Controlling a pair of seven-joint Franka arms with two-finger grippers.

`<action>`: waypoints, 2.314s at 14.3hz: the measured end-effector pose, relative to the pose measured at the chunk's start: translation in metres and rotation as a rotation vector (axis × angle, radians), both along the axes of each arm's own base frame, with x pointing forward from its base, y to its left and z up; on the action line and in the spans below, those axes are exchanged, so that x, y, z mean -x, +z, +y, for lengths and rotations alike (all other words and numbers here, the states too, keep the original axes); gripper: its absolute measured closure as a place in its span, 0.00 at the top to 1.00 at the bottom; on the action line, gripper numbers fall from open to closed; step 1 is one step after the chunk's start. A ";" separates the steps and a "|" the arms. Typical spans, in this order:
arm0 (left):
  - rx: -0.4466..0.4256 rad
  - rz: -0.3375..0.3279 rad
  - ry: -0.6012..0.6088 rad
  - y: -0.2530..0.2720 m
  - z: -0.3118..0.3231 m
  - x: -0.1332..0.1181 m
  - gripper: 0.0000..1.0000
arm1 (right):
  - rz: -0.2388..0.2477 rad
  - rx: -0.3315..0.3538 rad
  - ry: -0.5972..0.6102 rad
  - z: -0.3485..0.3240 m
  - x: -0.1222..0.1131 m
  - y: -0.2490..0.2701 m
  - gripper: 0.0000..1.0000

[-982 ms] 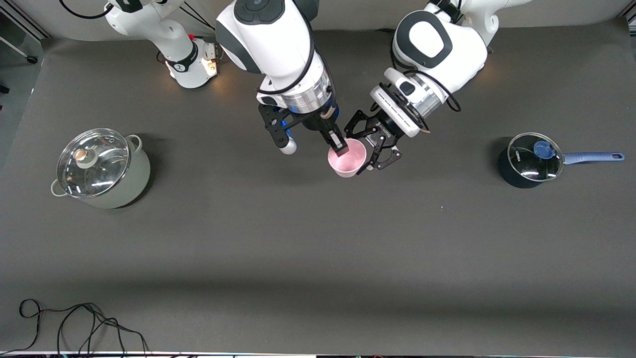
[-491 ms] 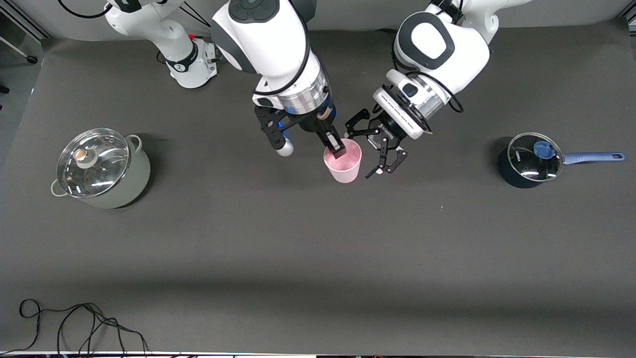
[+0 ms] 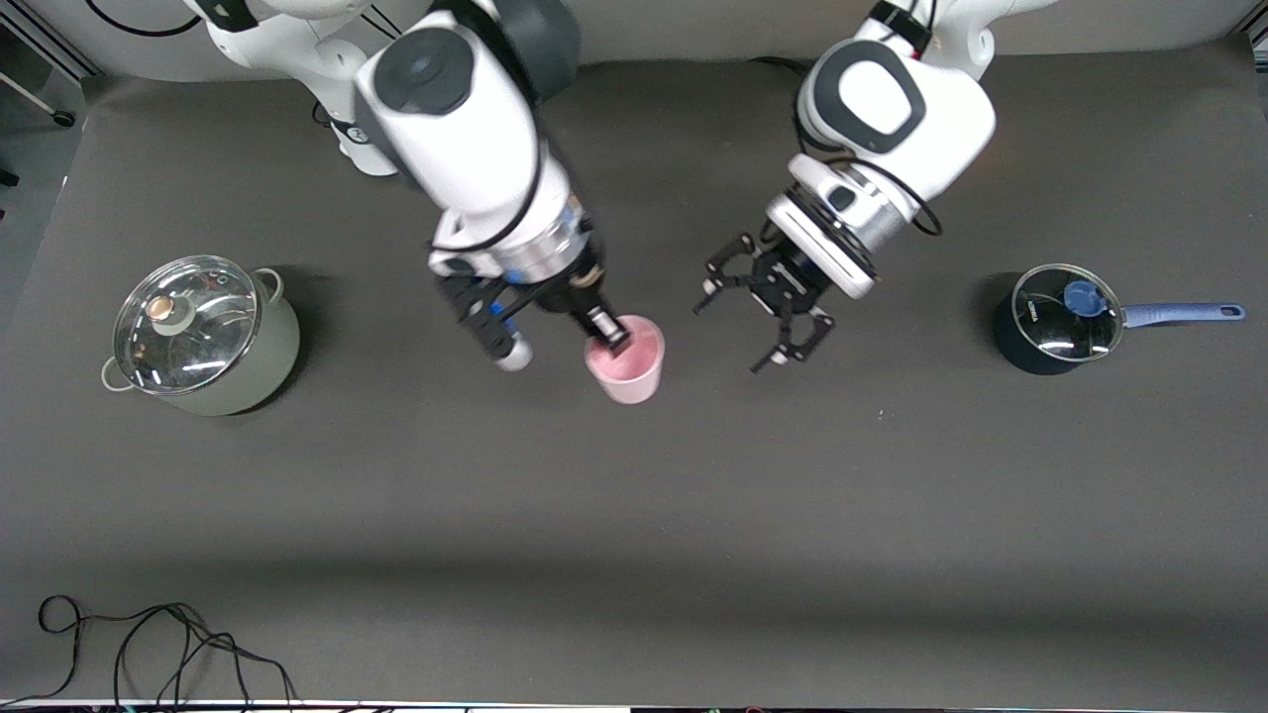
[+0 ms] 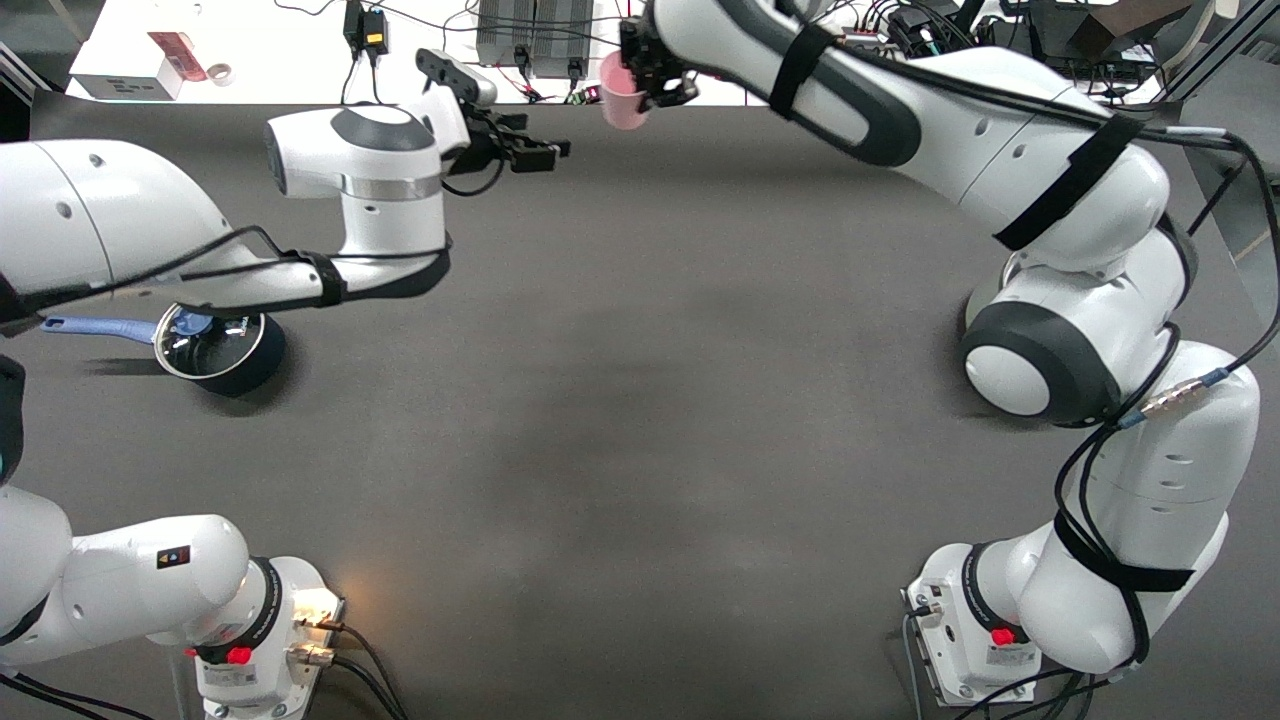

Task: Transfer pink cup from left to right arm
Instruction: 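Open the left gripper and pull it back from the cup, then carry the cup toward the steel pot while the left gripper withdraws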

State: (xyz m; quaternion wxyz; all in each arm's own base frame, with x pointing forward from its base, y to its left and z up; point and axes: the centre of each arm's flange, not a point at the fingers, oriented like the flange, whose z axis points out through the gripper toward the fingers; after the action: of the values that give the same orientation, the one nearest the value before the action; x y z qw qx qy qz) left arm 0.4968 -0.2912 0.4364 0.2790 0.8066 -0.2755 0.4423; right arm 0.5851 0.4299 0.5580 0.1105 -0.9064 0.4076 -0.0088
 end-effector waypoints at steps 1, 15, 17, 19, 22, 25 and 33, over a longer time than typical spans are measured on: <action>0.031 0.010 -0.005 -0.004 0.014 -0.013 1.00 | 0.016 0.025 0.034 -0.017 -0.007 -0.001 0.09; 0.093 0.175 -0.289 -0.045 0.156 -0.070 1.00 | 0.208 0.107 0.453 -0.309 -0.066 -0.107 0.09; 0.060 0.244 -0.320 -0.047 0.173 -0.069 1.00 | 0.212 0.114 0.477 -0.329 -0.065 -0.144 0.09; -0.007 0.346 -0.350 -0.049 0.180 -0.067 1.00 | 0.211 0.123 0.501 -0.345 -0.060 -0.181 0.09; -0.108 0.479 -0.347 -0.045 0.192 -0.068 1.00 | 0.188 0.143 0.526 -0.376 -0.049 -0.229 0.09; -0.227 0.586 -0.301 -0.040 0.200 -0.071 1.00 | 0.158 0.167 0.535 -0.398 -0.037 -0.270 0.09; -0.523 0.789 -0.120 -0.004 0.228 -0.081 0.99 | 0.133 0.198 0.566 -0.428 -0.031 -0.328 0.09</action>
State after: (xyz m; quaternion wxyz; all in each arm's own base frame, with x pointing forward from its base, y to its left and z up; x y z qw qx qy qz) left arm 0.5779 -0.0632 0.4324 0.1749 0.9387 -0.2970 0.0012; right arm 0.6156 0.0016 0.2296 -0.0074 -0.9889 0.1426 0.0418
